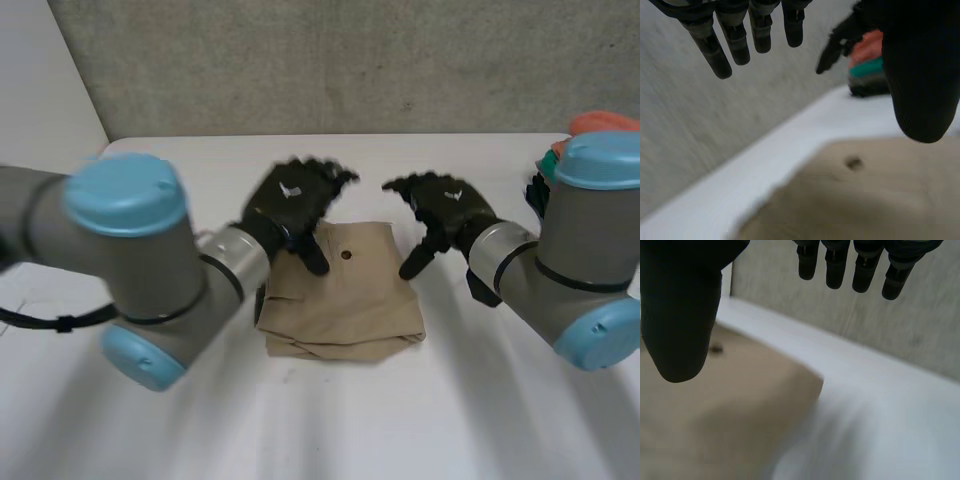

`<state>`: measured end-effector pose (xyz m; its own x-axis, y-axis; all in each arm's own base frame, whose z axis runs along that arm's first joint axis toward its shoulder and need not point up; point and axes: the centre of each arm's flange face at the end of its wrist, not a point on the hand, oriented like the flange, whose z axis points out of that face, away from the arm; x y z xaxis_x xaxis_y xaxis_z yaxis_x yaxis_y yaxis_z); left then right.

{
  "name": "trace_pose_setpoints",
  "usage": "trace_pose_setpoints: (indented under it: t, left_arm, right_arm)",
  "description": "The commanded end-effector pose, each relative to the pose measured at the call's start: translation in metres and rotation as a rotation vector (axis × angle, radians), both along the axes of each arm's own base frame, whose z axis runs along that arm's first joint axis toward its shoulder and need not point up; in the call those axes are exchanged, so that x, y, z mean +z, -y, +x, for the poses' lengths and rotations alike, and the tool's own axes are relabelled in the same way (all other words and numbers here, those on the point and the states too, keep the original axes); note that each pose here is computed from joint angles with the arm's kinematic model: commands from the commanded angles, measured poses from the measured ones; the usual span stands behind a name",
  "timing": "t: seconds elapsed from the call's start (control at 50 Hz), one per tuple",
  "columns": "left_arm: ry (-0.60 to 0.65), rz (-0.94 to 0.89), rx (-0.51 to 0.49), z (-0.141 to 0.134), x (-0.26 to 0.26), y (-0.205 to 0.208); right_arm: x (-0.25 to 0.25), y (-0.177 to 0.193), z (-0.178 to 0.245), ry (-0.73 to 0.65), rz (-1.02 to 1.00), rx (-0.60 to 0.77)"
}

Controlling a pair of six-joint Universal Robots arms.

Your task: Fold the laundry.

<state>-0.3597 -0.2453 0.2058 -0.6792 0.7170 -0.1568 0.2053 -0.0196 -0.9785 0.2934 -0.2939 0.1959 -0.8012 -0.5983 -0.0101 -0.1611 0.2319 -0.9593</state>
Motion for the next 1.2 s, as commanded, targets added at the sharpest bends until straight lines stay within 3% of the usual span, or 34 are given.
trace_pose_setpoints:
  t: [0.02,0.12,0.26,0.46,0.62,0.76,0.84,0.9,1.2]
  left_arm:
    - [0.21,0.127,0.13,0.01,-0.059,0.014]
    - [0.28,0.157,0.21,0.028,-0.078,0.033]
    - [0.32,0.209,0.158,0.037,-0.066,0.028]
    - [0.132,0.07,0.054,0.034,0.024,0.015]
    - [-0.08,0.011,-0.105,0.038,0.094,-0.006]
    - [-0.159,0.144,-0.366,0.042,0.111,-0.04]
    - [-0.169,0.207,-0.491,0.042,0.106,-0.057]
    - [-0.162,0.229,-0.518,0.041,0.099,-0.064]
    - [-0.149,0.181,-0.444,0.038,0.081,-0.059]
  right_arm:
    - [-0.055,0.007,0.013,-0.08,0.153,0.09]
    - [-0.076,0.009,0.011,-0.196,0.165,0.087]
    - [-0.053,0.015,0.008,-0.308,-0.007,0.039]
    - [0.004,-0.026,0.025,-0.354,-0.33,0.048]
    - [0.002,-0.093,0.029,-0.391,-0.505,0.11]
    - [-0.053,-0.148,0.032,-0.403,-0.444,0.246]
    - [-0.082,-0.147,0.041,-0.388,-0.432,0.228]
    - [-0.089,-0.141,0.046,-0.387,-0.448,0.203]
    - [-0.102,-0.092,0.07,-0.35,-0.503,0.126]
